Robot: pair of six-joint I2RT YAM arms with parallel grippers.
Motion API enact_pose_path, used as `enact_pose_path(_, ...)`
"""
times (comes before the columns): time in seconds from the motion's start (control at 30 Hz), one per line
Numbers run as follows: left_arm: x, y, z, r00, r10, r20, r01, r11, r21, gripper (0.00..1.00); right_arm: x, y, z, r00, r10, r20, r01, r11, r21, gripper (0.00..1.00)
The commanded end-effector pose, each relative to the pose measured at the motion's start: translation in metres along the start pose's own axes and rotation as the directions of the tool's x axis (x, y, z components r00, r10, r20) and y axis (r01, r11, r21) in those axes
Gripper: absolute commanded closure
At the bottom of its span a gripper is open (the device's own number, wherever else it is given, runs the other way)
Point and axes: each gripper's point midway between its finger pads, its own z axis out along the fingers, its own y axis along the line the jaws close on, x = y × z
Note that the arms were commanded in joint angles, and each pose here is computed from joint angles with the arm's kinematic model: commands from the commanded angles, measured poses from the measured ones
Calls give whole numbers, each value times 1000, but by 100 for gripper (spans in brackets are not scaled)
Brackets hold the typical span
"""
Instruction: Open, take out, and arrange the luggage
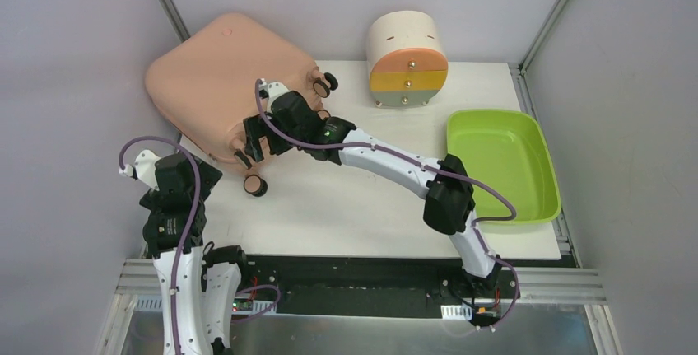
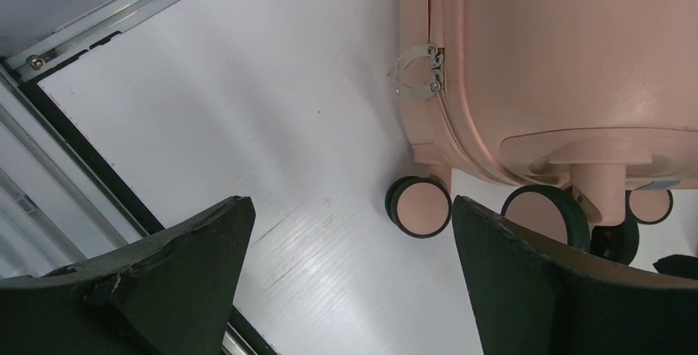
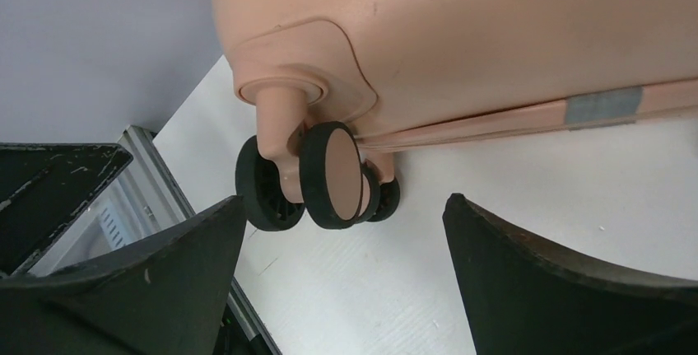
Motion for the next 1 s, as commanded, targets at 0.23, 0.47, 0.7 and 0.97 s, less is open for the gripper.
enact_pose_path(0.23, 11, 9, 10, 999, 37, -30, -38, 998, -50, 4, -6, 30, 24, 987, -132, 94, 145, 978, -150, 5)
enact_pose_path(0.47, 14, 18, 16, 999, 24, -22, -27, 995, -100, 8, 1, 24, 41, 982, -170, 87, 180, 976, -122, 6)
enact_pose_path(0.7, 24, 8, 23, 996, 57, -66, -60, 997, -43, 12, -6, 24, 46, 966, -226, 128, 240, 965, -106, 27)
enact_pose_path(0.97, 44, -6, 32, 986, 117, -122, -110, 992, 63, 16, -17, 16, 28, 917, -356, 180, 371, 927, -60, 10)
